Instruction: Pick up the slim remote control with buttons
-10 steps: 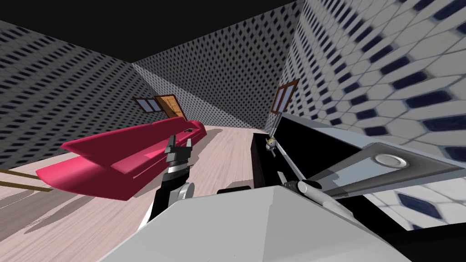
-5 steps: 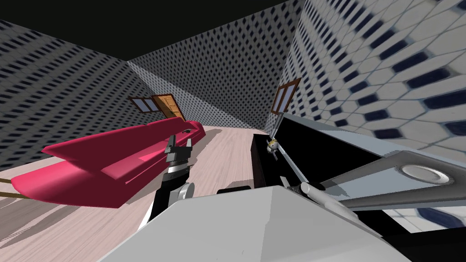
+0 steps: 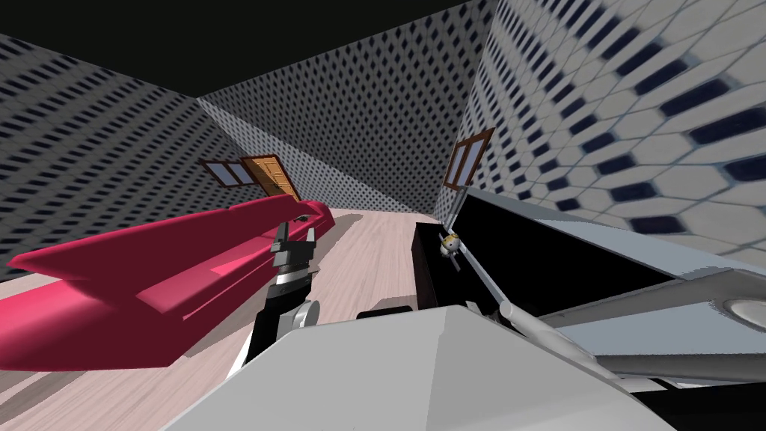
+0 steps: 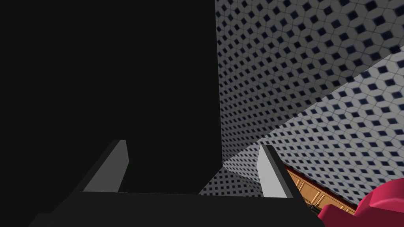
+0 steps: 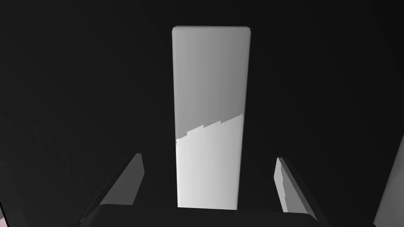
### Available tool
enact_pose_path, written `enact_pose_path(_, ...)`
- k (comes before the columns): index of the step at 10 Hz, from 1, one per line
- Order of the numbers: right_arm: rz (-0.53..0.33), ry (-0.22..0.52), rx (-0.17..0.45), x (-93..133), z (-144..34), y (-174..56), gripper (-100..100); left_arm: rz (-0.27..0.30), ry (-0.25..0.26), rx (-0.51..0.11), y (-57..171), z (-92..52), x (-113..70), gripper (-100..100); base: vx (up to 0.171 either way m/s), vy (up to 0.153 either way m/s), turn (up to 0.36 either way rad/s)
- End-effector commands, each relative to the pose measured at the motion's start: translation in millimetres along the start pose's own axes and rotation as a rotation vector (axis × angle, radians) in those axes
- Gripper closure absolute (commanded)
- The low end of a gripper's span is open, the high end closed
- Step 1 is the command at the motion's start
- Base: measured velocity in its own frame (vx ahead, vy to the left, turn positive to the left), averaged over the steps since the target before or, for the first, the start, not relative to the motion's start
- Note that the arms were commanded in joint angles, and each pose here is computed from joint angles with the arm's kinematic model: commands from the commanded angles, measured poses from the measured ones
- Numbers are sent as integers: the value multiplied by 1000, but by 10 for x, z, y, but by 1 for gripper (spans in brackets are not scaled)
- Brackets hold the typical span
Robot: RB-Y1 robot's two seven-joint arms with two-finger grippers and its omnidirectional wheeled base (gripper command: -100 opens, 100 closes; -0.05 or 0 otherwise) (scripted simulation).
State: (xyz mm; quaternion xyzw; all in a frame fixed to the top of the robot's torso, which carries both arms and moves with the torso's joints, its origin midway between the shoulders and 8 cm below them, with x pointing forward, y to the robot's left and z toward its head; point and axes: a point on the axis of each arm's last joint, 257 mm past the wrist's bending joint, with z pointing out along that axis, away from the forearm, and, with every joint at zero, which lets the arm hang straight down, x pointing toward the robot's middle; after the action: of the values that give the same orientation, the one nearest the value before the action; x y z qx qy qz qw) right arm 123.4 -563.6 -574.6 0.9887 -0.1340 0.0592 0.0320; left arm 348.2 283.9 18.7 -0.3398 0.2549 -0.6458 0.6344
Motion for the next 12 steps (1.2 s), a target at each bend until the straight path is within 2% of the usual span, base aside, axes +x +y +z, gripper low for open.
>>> enact_pose_path(1,49,-36,8,-137,12,-6,-100,0,0,0,0,0,0,0,104,-26,-33)
enact_pose_path(5,131,-100,26,-346,37,-47,-100,0,0,0,0,0,0,0,54,-6,-52)
enact_pose_path(6,117,-88,23,-297,36,-36,-100,0,0,0,0,0,0,0,16,2,-15)
enact_pose_path(7,120,-91,24,-308,38,-37,0,0,0,0,0,1,1,0,0,0,0)
enact_pose_path(8,102,-85,20,-329,49,-8,-100,0,0,0,0,1,1,0,62,-1,-211)
enact_pose_path(12,69,-79,16,-397,76,32,-100,0,0,0,0,0,0,0,97,-1,-139)
